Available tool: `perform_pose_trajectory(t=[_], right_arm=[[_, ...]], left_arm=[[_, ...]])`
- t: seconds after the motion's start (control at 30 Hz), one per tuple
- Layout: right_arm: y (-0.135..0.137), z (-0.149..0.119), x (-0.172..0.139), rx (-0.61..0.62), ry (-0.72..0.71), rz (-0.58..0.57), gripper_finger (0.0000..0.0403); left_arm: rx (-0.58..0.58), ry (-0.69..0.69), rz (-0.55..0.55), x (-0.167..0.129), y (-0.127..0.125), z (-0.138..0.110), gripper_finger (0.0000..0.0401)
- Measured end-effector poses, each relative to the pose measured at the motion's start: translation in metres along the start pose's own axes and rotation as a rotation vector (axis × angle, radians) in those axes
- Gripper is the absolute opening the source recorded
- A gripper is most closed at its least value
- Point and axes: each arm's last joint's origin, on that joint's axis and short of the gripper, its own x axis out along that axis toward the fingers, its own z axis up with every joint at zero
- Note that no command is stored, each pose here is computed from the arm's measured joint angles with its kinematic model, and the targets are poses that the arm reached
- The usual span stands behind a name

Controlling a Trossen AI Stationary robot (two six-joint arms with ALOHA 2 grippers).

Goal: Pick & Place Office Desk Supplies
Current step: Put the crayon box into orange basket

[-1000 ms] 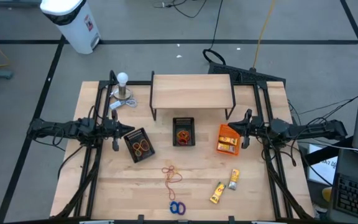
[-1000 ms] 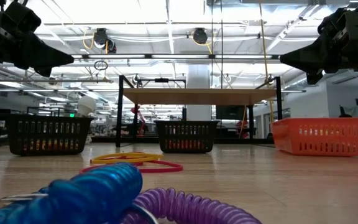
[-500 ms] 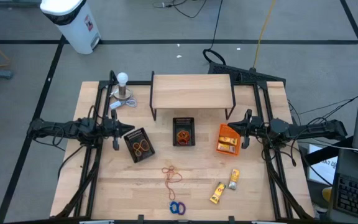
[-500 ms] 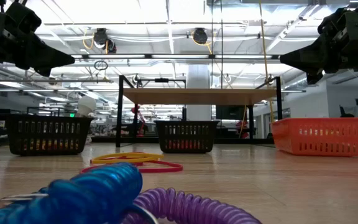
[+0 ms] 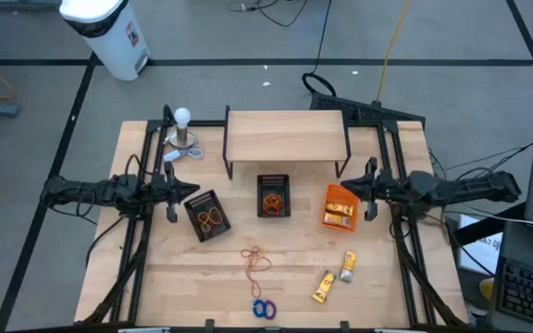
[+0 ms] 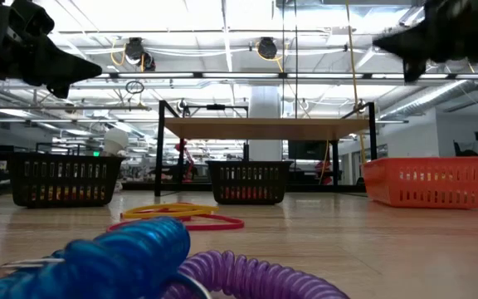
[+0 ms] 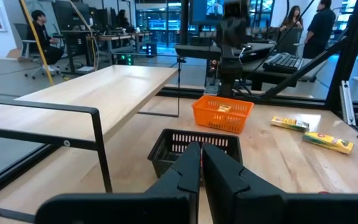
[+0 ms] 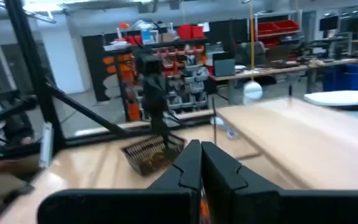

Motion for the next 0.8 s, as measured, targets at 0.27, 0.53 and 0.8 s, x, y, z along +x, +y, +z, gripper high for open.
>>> perform_pose_trajectory(t=[0.27,0.53,0.8], right_arm=[[0.029,0.048,0.036,-0.105,0.406,0.035,0.0000],[0.070,0.048,0.083,-0.187,0.727,0.211,0.0011],[0.107,0.031,0.121,-0.227,1.009,0.280,0.0138]], left_arm=[[-0.002,0.001,0.000,0.000,0.000,0.000,0.0021],[-0.002,0.001,0.000,0.000,0.000,0.000,0.0021],[-0.009,0.001,0.000,0.000,0.000,0.000,0.0021]])
